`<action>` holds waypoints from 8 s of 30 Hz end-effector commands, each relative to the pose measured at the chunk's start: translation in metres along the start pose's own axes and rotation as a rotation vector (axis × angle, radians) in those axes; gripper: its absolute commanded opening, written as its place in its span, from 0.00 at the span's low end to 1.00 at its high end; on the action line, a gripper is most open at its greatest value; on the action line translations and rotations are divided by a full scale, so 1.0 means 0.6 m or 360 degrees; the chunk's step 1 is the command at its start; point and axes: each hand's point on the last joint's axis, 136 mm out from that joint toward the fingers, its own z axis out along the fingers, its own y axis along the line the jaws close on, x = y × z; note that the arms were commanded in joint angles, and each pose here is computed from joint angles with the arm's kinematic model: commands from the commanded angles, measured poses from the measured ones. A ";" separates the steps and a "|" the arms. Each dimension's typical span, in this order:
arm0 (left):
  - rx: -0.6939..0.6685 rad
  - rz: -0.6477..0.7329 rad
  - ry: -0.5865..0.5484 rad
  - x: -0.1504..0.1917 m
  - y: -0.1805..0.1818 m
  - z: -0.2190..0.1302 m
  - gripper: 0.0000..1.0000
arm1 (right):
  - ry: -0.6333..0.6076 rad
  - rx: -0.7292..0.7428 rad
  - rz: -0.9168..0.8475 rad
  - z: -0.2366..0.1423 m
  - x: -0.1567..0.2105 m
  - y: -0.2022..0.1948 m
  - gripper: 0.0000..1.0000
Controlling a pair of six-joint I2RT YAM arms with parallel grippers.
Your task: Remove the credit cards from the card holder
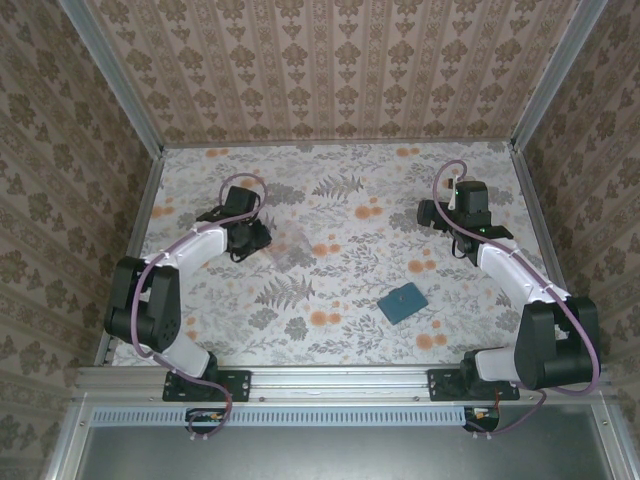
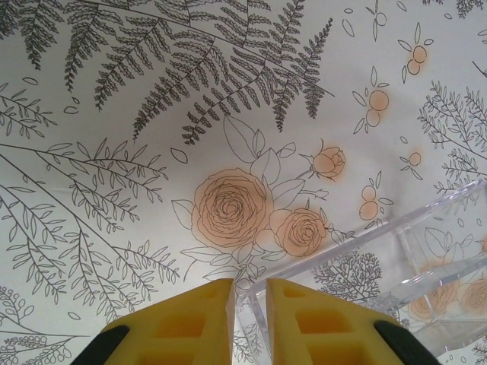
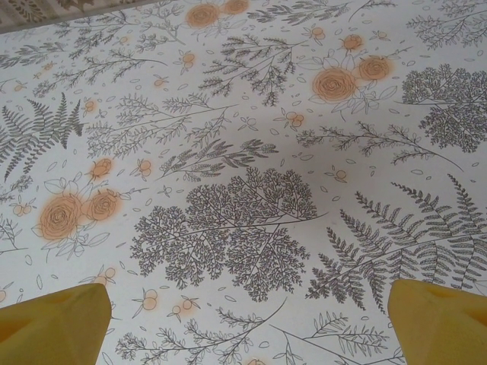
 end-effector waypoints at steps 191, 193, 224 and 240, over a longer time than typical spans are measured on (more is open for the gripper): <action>0.0057 0.0390 0.0046 0.018 0.002 -0.079 0.33 | 0.1419 0.0071 0.0192 -0.061 0.352 0.404 0.71; 0.0066 0.0383 0.0063 0.028 0.006 -0.078 0.33 | 0.1423 0.0059 0.0160 -0.052 0.359 0.417 0.71; 0.0013 0.0679 0.0456 0.228 -0.185 -0.003 0.32 | 0.1420 -0.0611 0.0487 -0.084 0.307 0.318 0.79; -0.0070 0.0811 0.0693 0.286 -0.172 0.030 0.35 | 0.1495 -0.0679 0.0534 -0.067 0.322 0.319 0.74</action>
